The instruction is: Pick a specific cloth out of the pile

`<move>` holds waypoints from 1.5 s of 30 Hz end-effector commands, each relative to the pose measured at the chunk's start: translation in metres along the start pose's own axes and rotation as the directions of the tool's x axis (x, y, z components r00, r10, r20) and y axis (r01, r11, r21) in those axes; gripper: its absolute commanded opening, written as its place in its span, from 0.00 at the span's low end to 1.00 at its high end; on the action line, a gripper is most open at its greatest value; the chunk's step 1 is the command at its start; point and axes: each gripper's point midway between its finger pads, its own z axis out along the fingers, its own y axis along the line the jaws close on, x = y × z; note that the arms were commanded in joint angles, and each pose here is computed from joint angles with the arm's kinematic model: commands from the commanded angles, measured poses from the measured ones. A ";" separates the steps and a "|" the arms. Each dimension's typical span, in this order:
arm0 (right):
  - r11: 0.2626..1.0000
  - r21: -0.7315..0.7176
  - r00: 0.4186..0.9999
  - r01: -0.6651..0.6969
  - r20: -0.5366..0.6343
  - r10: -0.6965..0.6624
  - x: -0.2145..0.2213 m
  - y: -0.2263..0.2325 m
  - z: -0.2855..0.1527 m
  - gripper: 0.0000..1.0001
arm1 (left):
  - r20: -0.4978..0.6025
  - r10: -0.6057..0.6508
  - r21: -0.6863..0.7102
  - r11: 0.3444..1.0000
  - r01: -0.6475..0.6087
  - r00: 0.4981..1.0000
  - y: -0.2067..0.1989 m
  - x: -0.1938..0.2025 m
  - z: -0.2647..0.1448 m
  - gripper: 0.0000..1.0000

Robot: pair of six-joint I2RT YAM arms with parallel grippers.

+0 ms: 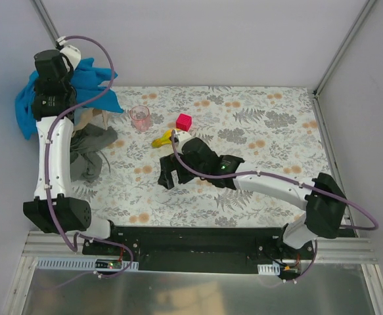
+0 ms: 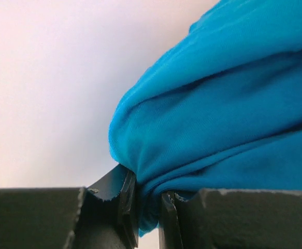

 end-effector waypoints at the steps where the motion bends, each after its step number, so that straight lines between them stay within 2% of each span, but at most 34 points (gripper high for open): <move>1: 0.998 -0.047 0.999 0.033 0.025 -0.032 -0.019 0.028 0.012 0.99 | -0.046 0.025 -0.131 0.991 -0.030 0.999 0.015 -0.002 0.053 0.00; 4: 0.998 -0.063 0.999 0.032 0.005 -0.032 -0.018 0.040 0.024 0.99 | -0.218 0.101 -0.053 0.992 -0.115 0.971 -0.023 0.042 0.104 0.01; 5: 0.997 -0.071 0.999 0.038 -0.002 -0.038 -0.018 0.045 0.027 0.99 | -0.287 0.124 -0.016 0.991 -0.134 0.950 -0.037 0.064 0.122 0.09; 8: 0.994 -0.092 0.998 0.052 -0.019 -0.054 -0.016 0.057 0.035 0.99 | -0.433 0.124 0.084 0.992 -0.096 0.893 -0.066 0.110 0.143 0.58; 11: 0.993 -0.109 0.998 0.056 -0.029 -0.059 -0.013 0.065 0.045 0.99 | -0.442 0.059 0.203 0.978 0.036 0.895 -0.090 0.120 0.118 0.97; 15: 0.991 -0.130 0.998 0.039 -0.044 -0.045 -0.014 0.075 0.074 0.99 | -0.399 -0.025 0.308 0.938 0.160 0.917 -0.100 0.113 0.066 0.99; 20: 0.984 -0.180 0.998 -0.002 -0.067 -0.010 -0.018 0.093 0.104 0.99 | -0.387 -0.012 0.418 0.889 0.186 0.922 -0.118 0.134 0.007 0.99; 26: 0.984 -0.179 0.997 -0.012 -0.081 -0.003 -0.015 0.093 0.110 0.99 | -0.460 0.095 0.535 0.823 0.191 0.883 -0.154 0.199 -0.038 0.99; 32: 0.992 -0.128 0.997 0.003 -0.071 -0.012 -0.009 0.078 0.100 0.99 | -0.602 0.093 0.565 0.751 0.341 0.793 -0.185 0.244 -0.021 0.98; 36: 0.995 -0.102 0.998 0.011 -0.064 -0.017 -0.006 0.071 0.091 0.99 | -0.654 0.104 0.563 0.729 0.390 0.749 -0.206 0.261 0.005 0.91; 39: 0.997 -0.077 0.998 0.015 -0.053 -0.019 -0.005 0.064 0.083 0.99 | -0.686 0.125 0.564 0.713 0.416 0.717 -0.221 0.271 0.019 0.74; 42: 0.998 -0.055 0.999 0.027 -0.039 -0.029 -0.005 0.057 0.073 0.99 | -0.687 0.119 0.575 0.692 0.437 0.716 -0.227 0.270 0.015 0.38; 44: 0.999 -0.037 0.999 0.035 -0.030 -0.037 -0.005 0.051 0.065 0.99 | -0.665 0.092 0.592 0.670 0.448 0.741 -0.224 0.259 0.002 0.02; 45: 0.999 -0.002 0.999 0.041 -0.006 -0.041 -0.009 0.044 0.061 0.99 | -0.654 0.071 0.589 0.672 0.448 0.753 -0.218 0.252 -0.004 0.00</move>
